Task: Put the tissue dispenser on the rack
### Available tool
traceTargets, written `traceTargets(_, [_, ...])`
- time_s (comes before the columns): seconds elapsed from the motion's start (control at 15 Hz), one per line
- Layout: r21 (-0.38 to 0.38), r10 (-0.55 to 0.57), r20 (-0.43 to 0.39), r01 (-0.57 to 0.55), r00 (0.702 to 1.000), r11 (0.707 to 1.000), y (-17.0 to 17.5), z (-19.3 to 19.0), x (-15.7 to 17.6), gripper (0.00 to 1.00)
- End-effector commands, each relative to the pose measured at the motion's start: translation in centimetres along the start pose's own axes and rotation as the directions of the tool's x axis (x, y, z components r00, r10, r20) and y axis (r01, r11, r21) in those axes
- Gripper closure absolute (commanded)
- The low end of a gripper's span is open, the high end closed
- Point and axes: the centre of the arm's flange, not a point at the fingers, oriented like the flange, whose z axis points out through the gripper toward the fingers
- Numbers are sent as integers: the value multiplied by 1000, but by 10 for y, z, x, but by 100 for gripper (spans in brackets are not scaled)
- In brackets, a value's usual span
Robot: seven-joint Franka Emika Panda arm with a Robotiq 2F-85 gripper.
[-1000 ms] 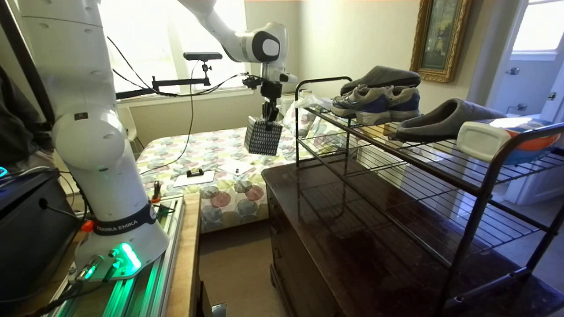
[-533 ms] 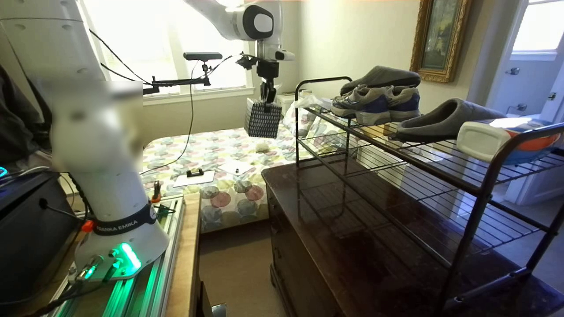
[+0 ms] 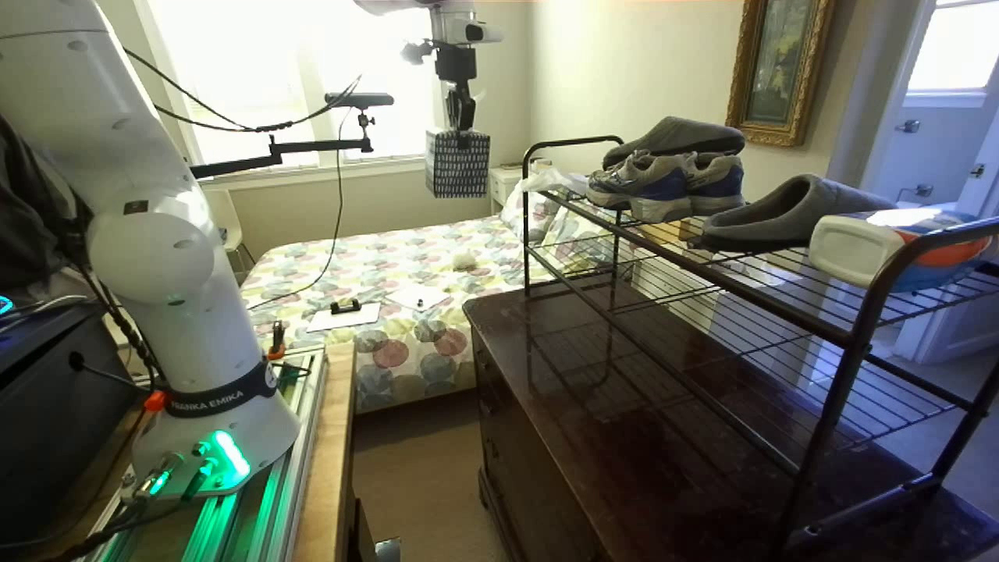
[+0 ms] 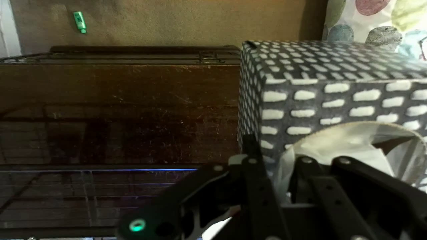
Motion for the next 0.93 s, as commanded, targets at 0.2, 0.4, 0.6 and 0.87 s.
traceTargets(0.2, [-8,-17,8,17,1000,1000,-6,0,-6,93])
traceTargets(0.4, [4,-13,-41,14,999,1000,-14,-4,6,98])
traceTargets(0.6, [31,11,-189,-5,982,1000,-31,-24,30,98])
traceTargets(0.87, [-1,4,-359,-4,933,1000,-41,-65,66,98])
